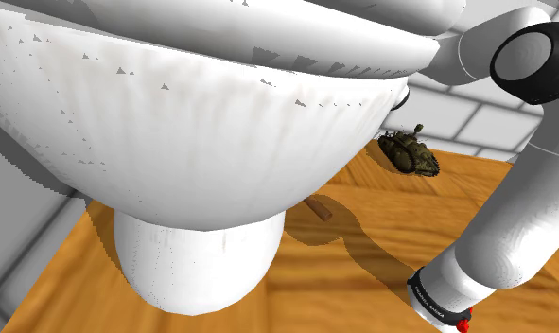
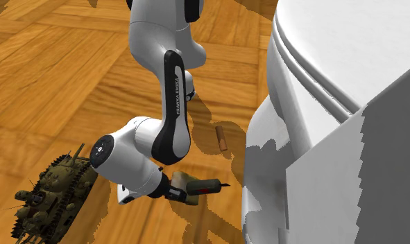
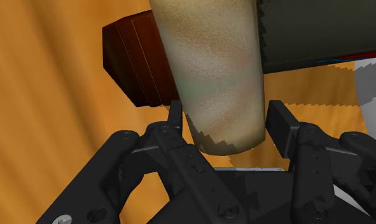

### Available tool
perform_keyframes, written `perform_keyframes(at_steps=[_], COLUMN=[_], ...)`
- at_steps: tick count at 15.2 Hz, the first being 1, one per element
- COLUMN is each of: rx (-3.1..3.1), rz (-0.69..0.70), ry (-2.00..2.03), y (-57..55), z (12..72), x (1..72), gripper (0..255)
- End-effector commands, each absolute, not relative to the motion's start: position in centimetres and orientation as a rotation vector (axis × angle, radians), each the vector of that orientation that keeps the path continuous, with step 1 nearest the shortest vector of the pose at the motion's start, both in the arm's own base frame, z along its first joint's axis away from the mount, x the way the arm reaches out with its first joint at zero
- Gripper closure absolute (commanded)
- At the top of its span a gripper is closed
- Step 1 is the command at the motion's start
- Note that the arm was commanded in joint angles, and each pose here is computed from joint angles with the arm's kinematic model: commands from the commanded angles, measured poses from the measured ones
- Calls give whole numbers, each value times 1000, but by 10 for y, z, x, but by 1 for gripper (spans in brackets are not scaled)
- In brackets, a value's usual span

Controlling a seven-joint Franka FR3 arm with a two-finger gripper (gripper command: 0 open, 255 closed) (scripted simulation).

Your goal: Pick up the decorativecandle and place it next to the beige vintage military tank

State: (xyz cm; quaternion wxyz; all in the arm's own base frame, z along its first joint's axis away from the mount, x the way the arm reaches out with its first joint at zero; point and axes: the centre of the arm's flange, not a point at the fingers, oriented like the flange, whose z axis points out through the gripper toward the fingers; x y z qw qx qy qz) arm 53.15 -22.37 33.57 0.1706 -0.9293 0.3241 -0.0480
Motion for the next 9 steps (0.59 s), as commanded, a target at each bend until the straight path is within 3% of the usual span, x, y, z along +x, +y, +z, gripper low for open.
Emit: perform_keyframes(at_steps=[1, 9], rx=[-2640, -2640], rz=[-135, -135], ry=[922, 922], y=[-224, -224], z=[335, 377], x=[531, 531], gripper=[255, 255])
